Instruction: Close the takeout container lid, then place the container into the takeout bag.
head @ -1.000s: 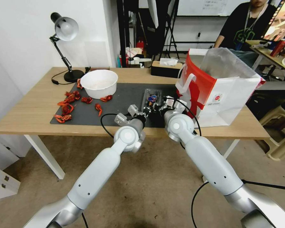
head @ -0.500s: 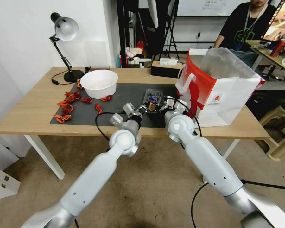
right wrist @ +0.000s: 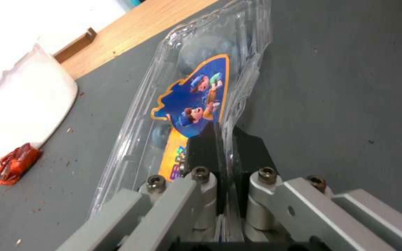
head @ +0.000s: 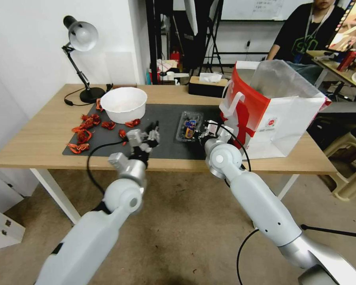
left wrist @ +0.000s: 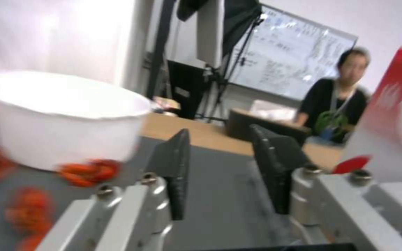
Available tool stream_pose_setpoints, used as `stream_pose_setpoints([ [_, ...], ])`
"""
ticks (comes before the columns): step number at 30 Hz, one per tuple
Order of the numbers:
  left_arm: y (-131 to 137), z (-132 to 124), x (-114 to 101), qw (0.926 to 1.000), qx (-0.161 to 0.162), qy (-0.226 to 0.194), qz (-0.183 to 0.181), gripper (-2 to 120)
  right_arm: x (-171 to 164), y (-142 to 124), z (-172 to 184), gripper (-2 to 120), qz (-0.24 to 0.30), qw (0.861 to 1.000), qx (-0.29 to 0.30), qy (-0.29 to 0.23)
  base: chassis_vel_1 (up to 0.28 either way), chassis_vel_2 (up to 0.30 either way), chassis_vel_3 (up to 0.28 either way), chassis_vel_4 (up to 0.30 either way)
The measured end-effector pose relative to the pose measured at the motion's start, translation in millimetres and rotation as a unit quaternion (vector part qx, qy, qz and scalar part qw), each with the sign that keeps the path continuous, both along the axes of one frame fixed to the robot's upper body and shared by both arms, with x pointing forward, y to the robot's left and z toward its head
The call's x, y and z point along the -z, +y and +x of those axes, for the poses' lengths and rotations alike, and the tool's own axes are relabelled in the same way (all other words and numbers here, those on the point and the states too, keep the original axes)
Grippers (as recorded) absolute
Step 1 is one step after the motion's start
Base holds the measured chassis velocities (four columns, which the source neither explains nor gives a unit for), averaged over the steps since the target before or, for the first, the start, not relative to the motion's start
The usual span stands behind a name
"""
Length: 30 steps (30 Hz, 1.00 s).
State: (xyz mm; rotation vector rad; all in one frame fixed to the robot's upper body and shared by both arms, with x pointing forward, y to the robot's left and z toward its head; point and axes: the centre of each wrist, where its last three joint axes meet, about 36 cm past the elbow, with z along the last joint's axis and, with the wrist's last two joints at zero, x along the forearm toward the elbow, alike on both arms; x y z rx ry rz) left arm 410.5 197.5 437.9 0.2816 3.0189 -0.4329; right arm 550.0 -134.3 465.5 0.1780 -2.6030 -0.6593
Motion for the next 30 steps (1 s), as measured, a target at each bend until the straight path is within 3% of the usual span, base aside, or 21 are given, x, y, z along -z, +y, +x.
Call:
stream_pose_setpoints([
  [10,29.0,-42.8,27.4,0.9946,-0.052,-0.020,0.088,77,-1.7,-8.1,-2.3,0,0.001,1.000,0.006,-0.004,0.000,0.000,0.000,0.000],
  [12,33.0,-47.3,30.9,0.9935,-0.058,-0.022,0.096,80,-1.5,-8.3,-2.5,0,0.001,1.000,0.007,-0.004,0.000,0.000,0.000,0.000],
  [15,43.7,-61.9,39.2,0.9910,-0.074,-0.023,0.109,95,-1.2,-8.0,-2.9,0,0.002,1.000,0.005,-0.006,0.000,0.000,0.000,0.000],
  [30,61.4,-116.5,93.6,0.9880,-0.099,-0.001,0.118,100,-1.4,-3.2,-1.0,0,0.008,1.000,0.000,-0.008,0.000,0.000,0.000,0.000],
])
